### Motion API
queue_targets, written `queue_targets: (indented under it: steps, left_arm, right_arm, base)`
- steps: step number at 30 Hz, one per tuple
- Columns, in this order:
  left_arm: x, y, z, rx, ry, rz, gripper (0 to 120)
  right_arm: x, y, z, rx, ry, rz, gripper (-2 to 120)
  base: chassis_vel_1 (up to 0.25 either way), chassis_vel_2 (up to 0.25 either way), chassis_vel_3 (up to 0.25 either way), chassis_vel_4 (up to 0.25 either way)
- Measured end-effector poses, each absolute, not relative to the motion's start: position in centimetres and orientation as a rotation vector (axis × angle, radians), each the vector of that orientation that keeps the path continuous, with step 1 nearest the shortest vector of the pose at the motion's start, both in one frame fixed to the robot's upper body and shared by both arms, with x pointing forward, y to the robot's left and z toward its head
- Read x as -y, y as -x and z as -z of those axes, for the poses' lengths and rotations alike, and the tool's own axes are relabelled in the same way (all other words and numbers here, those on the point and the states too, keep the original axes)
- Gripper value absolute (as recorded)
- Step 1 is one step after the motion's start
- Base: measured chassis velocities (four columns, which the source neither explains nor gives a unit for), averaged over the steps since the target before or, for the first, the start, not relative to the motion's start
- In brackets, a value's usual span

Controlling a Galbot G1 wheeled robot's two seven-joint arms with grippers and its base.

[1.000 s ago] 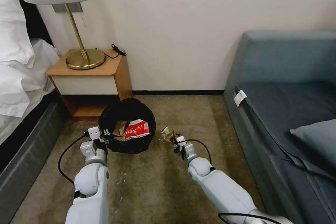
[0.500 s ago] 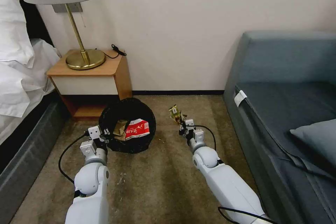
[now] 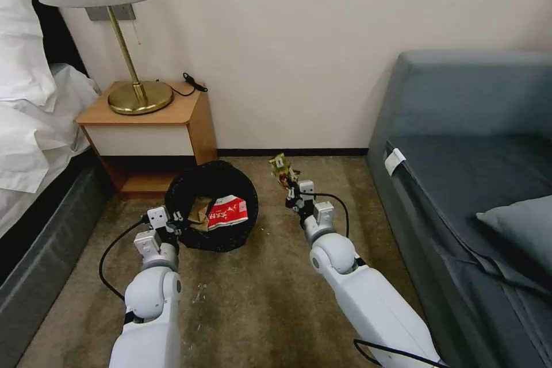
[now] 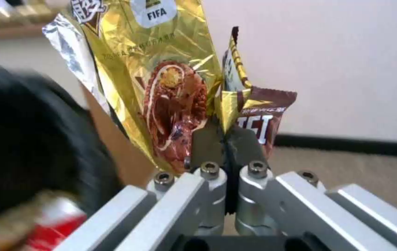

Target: Pick up the trash bin, then pick up the garbage on the floor and place it into the trash bin.

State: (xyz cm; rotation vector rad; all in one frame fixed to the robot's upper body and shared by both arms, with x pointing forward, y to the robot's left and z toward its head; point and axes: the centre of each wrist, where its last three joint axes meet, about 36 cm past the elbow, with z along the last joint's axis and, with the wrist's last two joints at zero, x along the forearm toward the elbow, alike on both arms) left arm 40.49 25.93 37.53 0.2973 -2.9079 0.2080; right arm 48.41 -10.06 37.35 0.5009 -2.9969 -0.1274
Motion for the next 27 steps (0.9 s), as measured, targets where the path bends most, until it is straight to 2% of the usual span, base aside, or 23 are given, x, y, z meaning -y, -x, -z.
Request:
queue_targets:
  steps: [8,15,27]
  left_arm:
    - [-25.7,-40.5,-37.4,2.902,-0.296,-0.209,1]
    - [-24.9,-40.6,-37.2,2.898,-0.283,-0.213,1]
    - [-24.7,-40.2,-37.1,2.894,-0.281,-0.196,1]
  right_arm:
    - [7.9,-47.2,-39.6,3.021,-0.603,0.138,0]
    - [3.3,-45.8,-41.4,3.016,-0.828,0.067,0]
    - [0.5,-45.4,-38.2,2.941,-0.901,-0.041,0]
  base:
    - [0.000,0.000,0.000,0.000]
    - [0.000,0.000,0.000,0.000]
    - [0.000,0.000,0.000,0.000]
